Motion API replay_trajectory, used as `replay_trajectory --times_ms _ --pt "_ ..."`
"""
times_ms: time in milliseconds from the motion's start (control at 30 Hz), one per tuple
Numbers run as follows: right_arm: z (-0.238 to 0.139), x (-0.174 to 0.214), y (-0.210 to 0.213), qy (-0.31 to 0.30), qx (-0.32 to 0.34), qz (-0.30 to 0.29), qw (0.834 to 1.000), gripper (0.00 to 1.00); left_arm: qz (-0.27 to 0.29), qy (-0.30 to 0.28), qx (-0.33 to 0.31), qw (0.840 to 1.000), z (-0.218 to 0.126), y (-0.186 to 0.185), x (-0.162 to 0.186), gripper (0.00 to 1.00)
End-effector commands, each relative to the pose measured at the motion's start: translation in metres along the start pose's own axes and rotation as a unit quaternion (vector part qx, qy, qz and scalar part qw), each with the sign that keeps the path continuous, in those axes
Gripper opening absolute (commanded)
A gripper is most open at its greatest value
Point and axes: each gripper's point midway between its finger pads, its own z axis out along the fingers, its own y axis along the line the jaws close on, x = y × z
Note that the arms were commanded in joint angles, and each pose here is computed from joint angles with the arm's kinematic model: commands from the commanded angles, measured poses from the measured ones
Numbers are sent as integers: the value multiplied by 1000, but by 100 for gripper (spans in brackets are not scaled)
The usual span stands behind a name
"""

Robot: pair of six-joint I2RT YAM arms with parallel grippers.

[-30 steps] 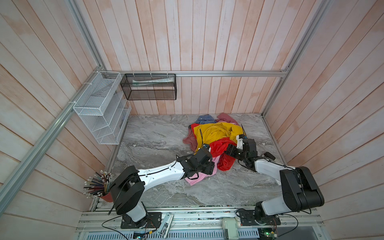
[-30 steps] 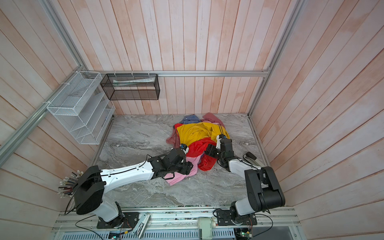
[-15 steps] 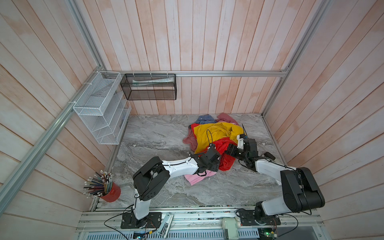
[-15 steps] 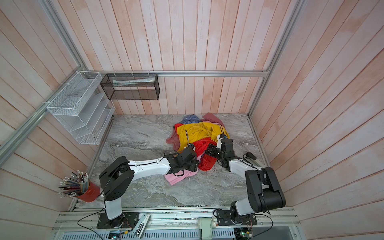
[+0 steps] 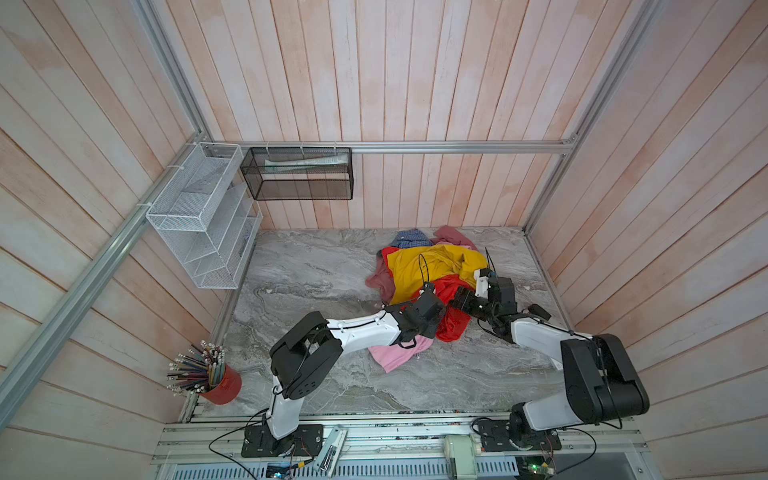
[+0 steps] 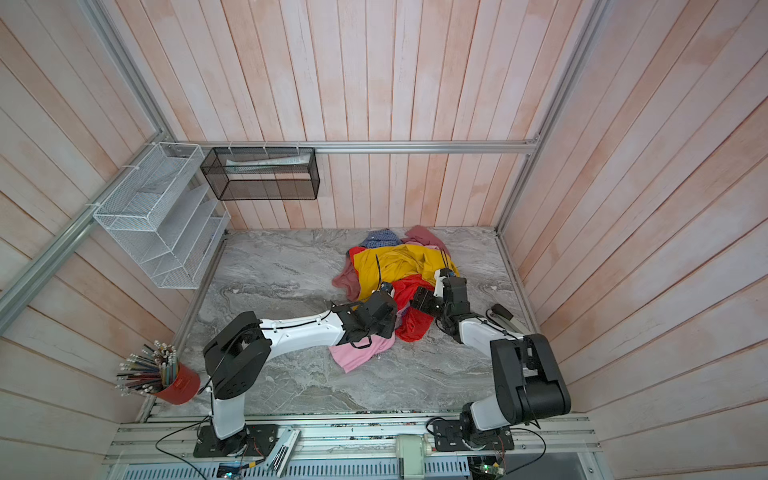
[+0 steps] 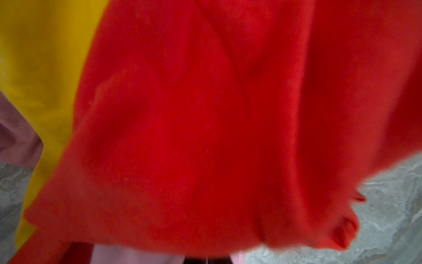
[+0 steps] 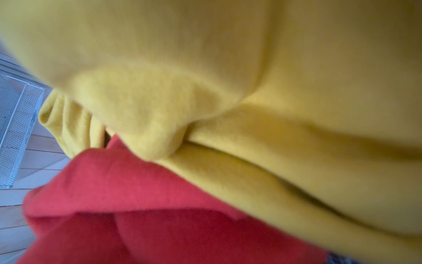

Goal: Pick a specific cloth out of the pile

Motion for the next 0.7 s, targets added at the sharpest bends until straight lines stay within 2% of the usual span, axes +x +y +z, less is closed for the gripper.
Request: replay_trajectory --times_ms 0,133,200,367,433,500,533,667 --pt "1 -7 4 -8 -12 -1 1000 80 11 -27 -1 1000 -23 2 -19 0" --pt "1 -8 2 -9 -9 1 1000 80 7 -57 13 998 -45 -1 -33 0" --pt "1 -8 2 -9 -10 2 1000 80 9 -55 8 998 -44 3 -29 0" --pt "0 -8 2 -8 -12 0 1000 80 12 14 -12 1000 -18 9 5 2" --pt "0 -7 0 -8 -9 -1 1000 80 10 27 -8 1000 -12 8 13 15" --pt "-1 -6 -1 -8 -7 -1 1000 80 9 29 -3 1000 -9 7 16 37" --pt "-1 -6 -1 -7 -7 -1 1000 80 8 28 1 1000 -8 5 17 45" --pt "-1 -6 0 -8 -8 -2 1000 80 12 26 6 1000 -3 3 16 69"
